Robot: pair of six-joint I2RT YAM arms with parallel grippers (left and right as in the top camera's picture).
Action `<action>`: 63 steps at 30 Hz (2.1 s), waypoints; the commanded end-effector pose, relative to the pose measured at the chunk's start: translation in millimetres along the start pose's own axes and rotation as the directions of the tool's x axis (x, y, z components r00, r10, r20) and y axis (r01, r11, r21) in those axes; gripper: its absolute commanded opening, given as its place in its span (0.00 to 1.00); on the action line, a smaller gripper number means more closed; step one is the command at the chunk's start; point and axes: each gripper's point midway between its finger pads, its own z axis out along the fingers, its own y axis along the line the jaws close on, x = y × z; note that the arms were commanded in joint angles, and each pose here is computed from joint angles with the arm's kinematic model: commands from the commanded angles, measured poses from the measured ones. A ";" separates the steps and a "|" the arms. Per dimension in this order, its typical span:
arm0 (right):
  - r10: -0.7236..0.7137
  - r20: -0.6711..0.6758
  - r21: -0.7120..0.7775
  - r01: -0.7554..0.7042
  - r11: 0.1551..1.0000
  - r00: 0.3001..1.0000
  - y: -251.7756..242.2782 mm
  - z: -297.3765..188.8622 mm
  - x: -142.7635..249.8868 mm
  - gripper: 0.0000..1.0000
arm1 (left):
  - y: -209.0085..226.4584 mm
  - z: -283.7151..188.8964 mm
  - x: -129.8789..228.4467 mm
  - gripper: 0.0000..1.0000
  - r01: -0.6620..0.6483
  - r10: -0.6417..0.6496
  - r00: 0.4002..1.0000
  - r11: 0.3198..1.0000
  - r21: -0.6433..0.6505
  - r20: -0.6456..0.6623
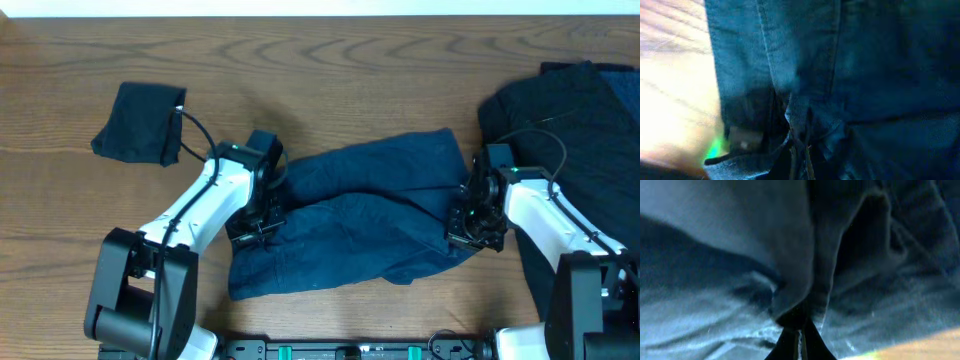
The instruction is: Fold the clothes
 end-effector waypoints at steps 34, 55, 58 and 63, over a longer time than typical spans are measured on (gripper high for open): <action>0.050 0.434 -0.178 0.031 0.984 0.900 38.7 16.6 -128.3 0.01 | -27.9 -29.9 -158.5 0.06 -0.109 0.133 0.668 0.991 -0.080 0.732; -0.029 0.582 -0.183 0.165 0.969 0.813 62.4 -7.5 -158.6 0.01 | 19.5 7.1 -242.1 0.06 -0.030 0.005 0.639 0.999 0.019 0.769; -0.049 0.601 -0.174 0.190 0.966 0.798 66.5 -17.9 -164.4 0.01 | 6.1 -22.2 -244.7 0.06 -0.079 -0.016 0.604 0.994 0.080 0.797; -0.106 0.609 -0.159 0.252 0.954 0.786 75.9 -44.6 -161.5 0.01 | -12.9 -86.1 -229.3 0.06 -0.191 -0.049 0.544 0.965 0.180 0.838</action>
